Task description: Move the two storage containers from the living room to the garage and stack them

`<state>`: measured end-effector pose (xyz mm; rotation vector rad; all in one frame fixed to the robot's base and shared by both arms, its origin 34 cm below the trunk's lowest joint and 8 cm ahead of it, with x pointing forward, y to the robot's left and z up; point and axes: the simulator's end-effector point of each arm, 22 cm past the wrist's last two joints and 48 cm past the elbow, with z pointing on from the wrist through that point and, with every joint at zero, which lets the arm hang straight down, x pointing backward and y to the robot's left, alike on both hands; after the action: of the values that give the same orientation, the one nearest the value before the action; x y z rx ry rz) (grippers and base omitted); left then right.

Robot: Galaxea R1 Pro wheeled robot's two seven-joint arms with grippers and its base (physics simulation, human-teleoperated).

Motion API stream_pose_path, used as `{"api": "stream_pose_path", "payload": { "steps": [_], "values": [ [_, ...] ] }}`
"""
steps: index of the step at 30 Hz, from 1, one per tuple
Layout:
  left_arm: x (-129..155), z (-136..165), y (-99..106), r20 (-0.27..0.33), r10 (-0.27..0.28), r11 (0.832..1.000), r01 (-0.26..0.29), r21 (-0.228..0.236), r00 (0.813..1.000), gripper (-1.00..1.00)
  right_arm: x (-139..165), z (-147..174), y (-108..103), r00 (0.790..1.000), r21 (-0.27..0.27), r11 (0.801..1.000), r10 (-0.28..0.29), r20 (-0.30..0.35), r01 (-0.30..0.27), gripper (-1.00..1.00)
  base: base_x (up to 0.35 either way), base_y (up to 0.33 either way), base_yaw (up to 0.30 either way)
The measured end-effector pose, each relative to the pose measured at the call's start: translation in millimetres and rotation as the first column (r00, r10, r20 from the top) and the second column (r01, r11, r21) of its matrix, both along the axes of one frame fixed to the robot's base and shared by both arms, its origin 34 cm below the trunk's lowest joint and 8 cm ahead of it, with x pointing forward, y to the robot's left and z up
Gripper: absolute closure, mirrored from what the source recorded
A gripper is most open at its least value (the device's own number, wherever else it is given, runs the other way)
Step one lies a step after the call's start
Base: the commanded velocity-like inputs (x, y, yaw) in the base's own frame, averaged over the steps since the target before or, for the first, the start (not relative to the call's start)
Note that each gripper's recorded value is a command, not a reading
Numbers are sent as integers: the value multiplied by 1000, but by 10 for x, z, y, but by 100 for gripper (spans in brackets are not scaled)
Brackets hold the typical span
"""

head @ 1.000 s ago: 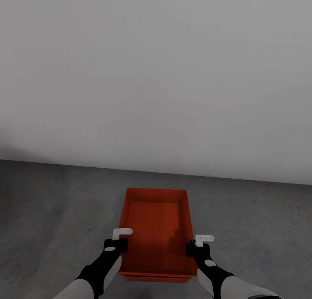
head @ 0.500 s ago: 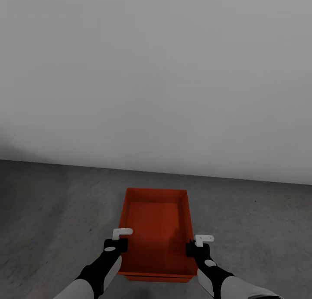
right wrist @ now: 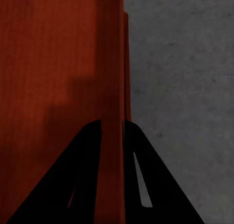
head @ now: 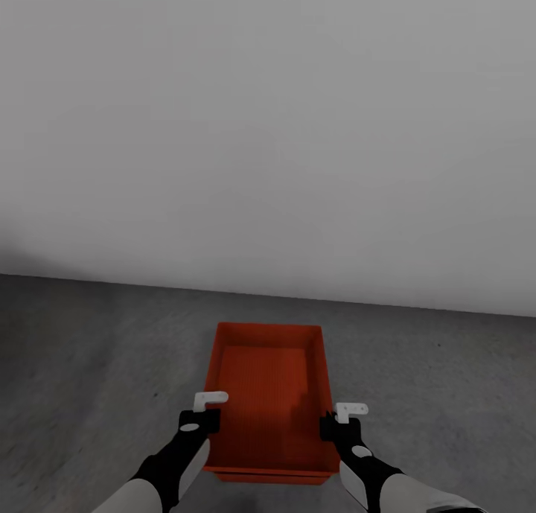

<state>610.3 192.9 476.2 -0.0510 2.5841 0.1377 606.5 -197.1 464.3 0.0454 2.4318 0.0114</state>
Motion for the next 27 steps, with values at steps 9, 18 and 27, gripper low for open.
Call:
{"api": "stream_pose_path", "payload": {
  "steps": [9,18,27],
  "values": [
    [-20,-166,-7,0,0,1000,0,2,1000,100,-16,-167,-10,1000,-2,1000,1,0,-1,100,0,0,0],
    [-31,-296,-7,1,0,1000,0,2,1000,100,-29,-299,-10,1000,-2,1000,1,1,-1,100,0,0,0],
    [-28,-295,-8,2,-1,1000,1,2,1000,100,-28,-298,-11,1000,-1,1000,0,1,0,100,0,0,0]
  ]
}}
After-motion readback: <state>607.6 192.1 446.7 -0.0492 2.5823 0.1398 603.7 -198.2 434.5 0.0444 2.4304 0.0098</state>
